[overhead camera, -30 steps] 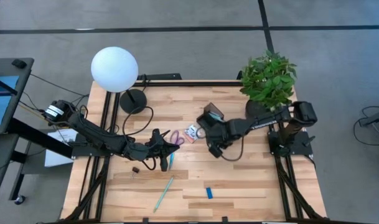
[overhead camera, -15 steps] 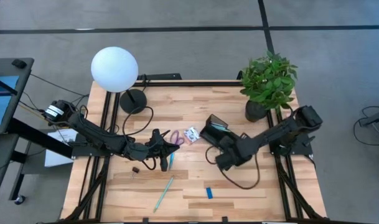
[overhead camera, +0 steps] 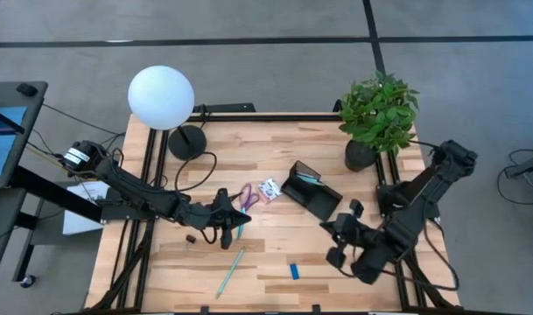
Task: Pick and place office supplies into organizer
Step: Put the light blue pencil into the black desk organizer
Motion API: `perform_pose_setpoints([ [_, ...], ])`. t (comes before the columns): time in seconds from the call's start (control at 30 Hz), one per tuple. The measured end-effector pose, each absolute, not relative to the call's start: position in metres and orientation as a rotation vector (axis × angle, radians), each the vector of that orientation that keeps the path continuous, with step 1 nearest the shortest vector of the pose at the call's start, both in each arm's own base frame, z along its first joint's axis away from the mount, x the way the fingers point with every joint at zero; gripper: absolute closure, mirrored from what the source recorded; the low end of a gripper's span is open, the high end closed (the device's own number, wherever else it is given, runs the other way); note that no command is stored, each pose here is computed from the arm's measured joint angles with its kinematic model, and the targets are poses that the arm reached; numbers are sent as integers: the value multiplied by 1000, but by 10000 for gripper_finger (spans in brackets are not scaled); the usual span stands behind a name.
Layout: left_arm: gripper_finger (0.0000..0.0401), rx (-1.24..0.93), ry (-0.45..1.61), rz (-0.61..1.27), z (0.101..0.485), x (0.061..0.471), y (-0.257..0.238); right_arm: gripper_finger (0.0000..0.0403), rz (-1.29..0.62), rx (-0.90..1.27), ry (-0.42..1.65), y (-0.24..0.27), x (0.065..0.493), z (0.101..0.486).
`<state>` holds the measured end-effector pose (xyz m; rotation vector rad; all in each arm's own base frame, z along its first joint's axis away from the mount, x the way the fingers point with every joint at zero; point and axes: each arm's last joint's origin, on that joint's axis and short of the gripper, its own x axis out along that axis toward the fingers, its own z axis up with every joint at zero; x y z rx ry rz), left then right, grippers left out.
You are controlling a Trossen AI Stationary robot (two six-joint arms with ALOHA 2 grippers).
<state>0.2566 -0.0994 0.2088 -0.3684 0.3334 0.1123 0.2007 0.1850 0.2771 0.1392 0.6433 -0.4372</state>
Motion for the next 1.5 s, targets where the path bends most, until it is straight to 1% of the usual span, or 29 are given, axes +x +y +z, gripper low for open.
perform_pose_setpoints([
  [0.07,385,-373,336,105,209,257,-100,403,-415,133,647,188,196,279],
  [0.13,385,-429,351,79,208,257,-101,401,-407,118,653,190,195,277],
  [0.23,385,-481,424,51,204,255,-102,392,-414,67,684,192,193,271],
  [0.33,385,-562,487,93,198,252,-101,381,-433,36,701,193,194,265],
  [0.43,385,-642,550,142,193,248,-102,372,-451,63,691,194,194,264],
  [0.5,381,-665,579,169,190,245,-102,367,-457,39,692,194,194,262],
  [0.63,374,-601,592,223,186,245,-97,363,-454,-5,693,193,192,263],
  [0.8,373,-566,556,227,189,251,-85,363,-461,-22,702,191,191,262],
  [0.93,371,-567,591,188,188,253,-80,363,-461,-16,700,192,191,262],
  [1.0,360,-547,616,175,187,252,-80,363,-461,-16,700,192,191,262],
  [1.07,340,-539,644,179,185,251,-79,362,-462,-16,700,192,191,262],
  [1.2,285,-558,700,241,180,246,-76,363,-462,-15,700,192,191,262],
  [1.3,249,-646,689,254,180,247,-78,362,-463,-15,697,192,191,262],
  [1.4,233,-724,642,206,185,248,-88,363,-475,-13,676,191,191,263],
  [1.5,231,-750,532,141,195,246,-109,364,-477,-14,669,191,191,263],
])
